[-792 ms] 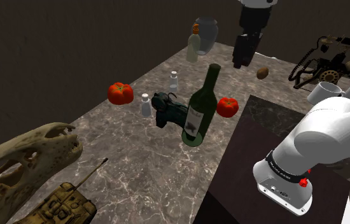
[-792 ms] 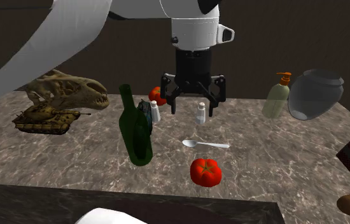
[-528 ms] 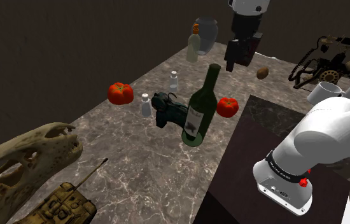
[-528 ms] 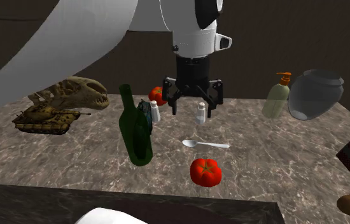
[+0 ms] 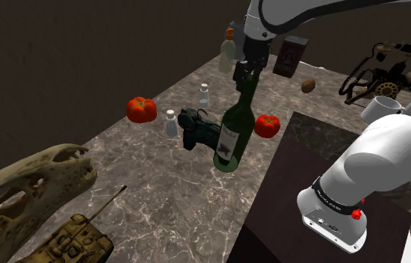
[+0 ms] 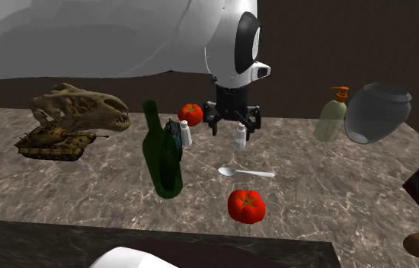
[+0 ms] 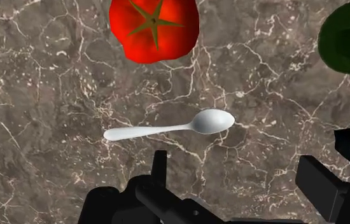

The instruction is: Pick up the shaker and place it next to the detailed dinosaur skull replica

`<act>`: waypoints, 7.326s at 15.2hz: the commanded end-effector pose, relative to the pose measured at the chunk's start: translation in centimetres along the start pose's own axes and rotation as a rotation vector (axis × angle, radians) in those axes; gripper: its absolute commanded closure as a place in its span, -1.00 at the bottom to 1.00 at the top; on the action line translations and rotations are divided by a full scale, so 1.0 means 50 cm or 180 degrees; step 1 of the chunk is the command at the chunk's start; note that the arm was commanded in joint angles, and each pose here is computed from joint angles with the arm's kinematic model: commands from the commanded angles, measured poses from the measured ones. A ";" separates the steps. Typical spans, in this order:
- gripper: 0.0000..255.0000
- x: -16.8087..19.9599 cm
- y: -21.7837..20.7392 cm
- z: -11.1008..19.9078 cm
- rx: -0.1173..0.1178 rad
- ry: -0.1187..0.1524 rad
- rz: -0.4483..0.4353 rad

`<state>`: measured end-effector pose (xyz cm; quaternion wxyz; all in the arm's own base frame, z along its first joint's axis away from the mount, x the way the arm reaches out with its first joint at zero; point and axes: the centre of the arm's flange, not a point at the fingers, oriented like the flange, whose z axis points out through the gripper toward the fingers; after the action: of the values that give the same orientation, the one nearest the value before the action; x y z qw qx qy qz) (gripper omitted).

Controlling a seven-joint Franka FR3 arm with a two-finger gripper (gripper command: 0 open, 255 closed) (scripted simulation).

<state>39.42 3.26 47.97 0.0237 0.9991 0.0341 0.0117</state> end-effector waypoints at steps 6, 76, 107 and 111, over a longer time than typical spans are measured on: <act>-1.00 0.132 -0.012 0.099 0.0001 0.0262 0.0263; 1.00 0.338 0.012 -0.073 0.0001 0.0590 0.0606; 1.00 0.282 -0.343 -0.267 0.0001 0.0590 0.0606; 1.00 0.265 -0.447 -0.272 0.0001 0.0590 0.0606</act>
<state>51.00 25.98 60.77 0.0192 0.9925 -0.0577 0.1061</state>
